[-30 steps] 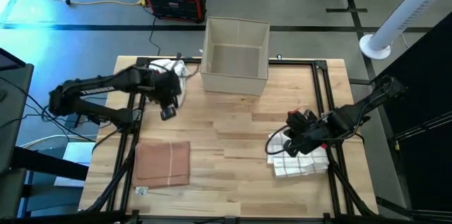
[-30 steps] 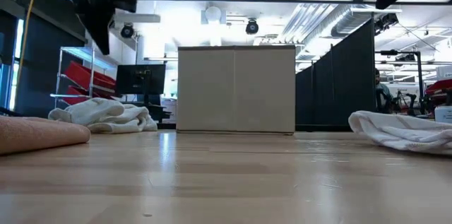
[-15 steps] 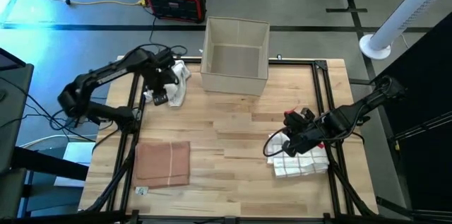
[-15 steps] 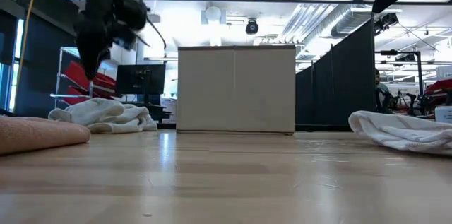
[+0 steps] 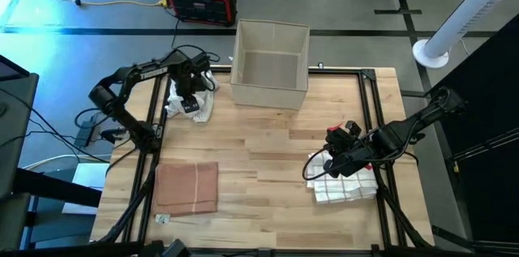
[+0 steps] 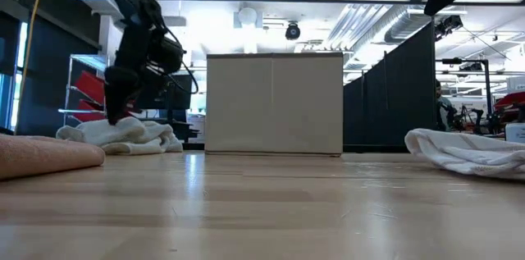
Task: Fold towel
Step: Fold the left white towel
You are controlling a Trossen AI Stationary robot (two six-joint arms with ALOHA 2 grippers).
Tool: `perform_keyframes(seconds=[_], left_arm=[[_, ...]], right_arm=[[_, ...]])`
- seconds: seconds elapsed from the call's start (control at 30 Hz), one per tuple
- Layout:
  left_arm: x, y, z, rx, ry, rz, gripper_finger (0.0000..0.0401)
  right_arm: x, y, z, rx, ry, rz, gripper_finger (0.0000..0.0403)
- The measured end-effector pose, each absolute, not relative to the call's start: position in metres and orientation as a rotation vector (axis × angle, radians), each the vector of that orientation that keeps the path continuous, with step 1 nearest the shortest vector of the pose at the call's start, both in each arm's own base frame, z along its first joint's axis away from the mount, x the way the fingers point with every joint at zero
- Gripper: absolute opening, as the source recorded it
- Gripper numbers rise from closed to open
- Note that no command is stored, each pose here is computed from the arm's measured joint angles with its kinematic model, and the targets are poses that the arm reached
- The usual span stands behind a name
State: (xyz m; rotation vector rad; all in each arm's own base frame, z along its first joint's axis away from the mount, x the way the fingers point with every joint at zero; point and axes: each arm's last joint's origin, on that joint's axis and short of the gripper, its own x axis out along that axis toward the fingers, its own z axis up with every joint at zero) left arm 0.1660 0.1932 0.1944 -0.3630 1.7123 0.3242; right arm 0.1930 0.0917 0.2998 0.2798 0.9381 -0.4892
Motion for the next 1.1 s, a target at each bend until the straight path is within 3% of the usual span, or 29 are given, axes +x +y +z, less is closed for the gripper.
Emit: perform_keyframes(seconds=[0.17,0.27,0.4,0.57,0.83,1.1], left_arm=[[0.174,0.203,0.179,-0.42,1.693,0.437,0.0174],[0.177,0.204,0.175,-0.444,1.695,0.513,0.0124],[0.183,0.203,0.173,-0.502,1.643,0.56,0.002],[0.186,0.195,0.18,-0.558,1.611,0.546,0.0005],[0.183,0.135,0.283,-0.506,1.669,0.344,0.0002],[0.173,0.084,0.4,-0.595,1.064,0.019,0.0001]], right_arm=[[0.193,0.092,0.3,0.302,0.932,-0.501,0.0],[0.193,0.092,0.3,0.303,0.932,-0.499,0.0],[0.193,0.092,0.3,0.293,0.925,-0.502,0.0],[0.193,0.091,0.301,0.28,0.9,-0.524,0.0],[0.193,0.091,0.301,0.25,0.903,-0.516,0.0],[0.194,0.088,0.301,0.207,0.882,-0.533,0.0]])
